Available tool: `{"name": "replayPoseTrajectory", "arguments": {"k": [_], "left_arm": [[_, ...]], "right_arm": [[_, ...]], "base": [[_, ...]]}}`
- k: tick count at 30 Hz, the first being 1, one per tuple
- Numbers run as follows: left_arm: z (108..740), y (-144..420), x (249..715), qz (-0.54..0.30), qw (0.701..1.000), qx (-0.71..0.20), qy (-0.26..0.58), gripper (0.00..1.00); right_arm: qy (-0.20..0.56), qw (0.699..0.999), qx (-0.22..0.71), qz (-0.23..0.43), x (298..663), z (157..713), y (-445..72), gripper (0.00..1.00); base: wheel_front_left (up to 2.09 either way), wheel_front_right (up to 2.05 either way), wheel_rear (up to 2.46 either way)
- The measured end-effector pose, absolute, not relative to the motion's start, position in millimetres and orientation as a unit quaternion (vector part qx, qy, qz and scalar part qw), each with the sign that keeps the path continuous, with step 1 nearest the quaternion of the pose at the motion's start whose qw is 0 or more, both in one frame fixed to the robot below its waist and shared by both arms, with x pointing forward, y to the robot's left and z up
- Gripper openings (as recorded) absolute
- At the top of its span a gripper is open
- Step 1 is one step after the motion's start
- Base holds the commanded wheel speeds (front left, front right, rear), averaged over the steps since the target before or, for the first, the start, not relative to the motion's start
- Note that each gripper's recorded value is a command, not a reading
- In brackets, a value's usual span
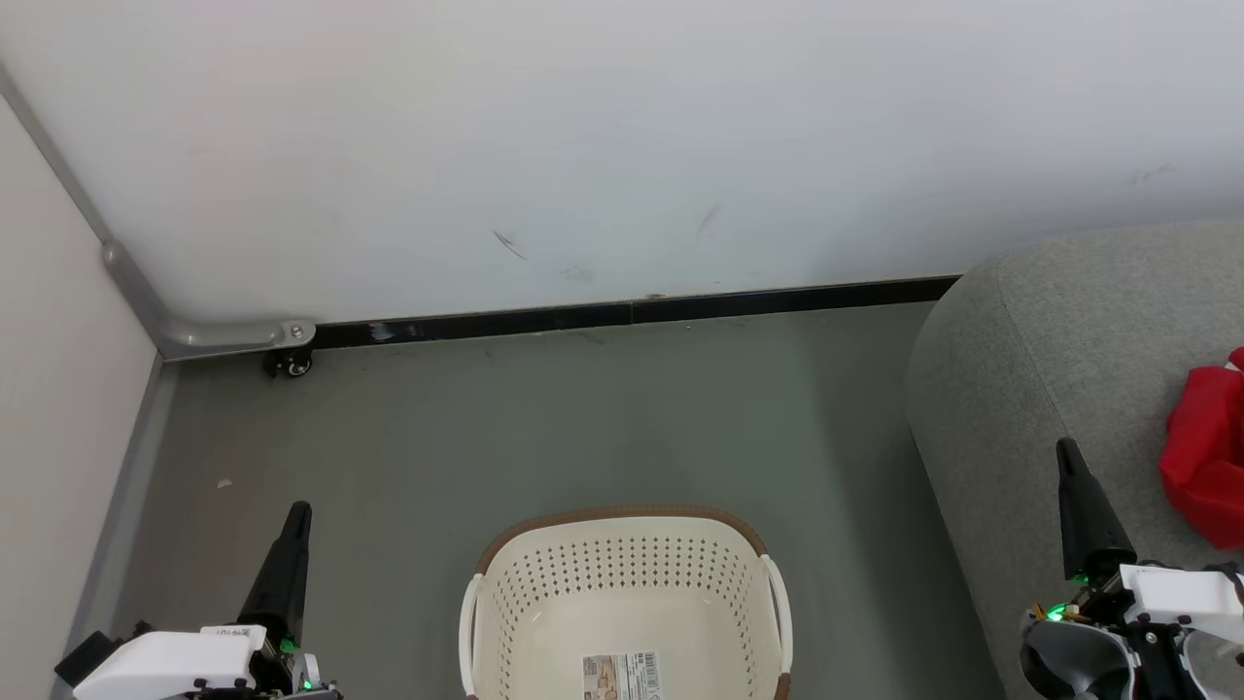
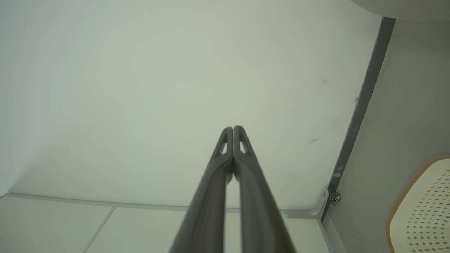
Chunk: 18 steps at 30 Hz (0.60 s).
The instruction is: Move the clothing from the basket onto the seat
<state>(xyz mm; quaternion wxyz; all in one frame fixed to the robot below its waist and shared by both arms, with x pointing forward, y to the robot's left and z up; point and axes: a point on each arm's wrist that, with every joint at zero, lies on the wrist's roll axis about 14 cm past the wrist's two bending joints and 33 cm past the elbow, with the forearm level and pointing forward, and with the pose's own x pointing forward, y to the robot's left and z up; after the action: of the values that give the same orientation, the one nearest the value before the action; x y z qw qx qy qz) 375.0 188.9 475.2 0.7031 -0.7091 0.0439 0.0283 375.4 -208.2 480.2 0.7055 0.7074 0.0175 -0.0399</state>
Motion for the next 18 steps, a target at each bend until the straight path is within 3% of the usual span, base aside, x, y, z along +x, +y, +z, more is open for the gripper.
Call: {"name": "replayPoseTrajectory", "arguments": {"k": [18], "left_arm": [[475.5,188.9,375.2,0.028,0.703,-0.710,0.043,0.00]], "right_arm": [[0.018,0.705,0.707,-0.040,375.5,480.2,-208.1,0.00]], "base": [[0.00,0.00,0.00]]}}
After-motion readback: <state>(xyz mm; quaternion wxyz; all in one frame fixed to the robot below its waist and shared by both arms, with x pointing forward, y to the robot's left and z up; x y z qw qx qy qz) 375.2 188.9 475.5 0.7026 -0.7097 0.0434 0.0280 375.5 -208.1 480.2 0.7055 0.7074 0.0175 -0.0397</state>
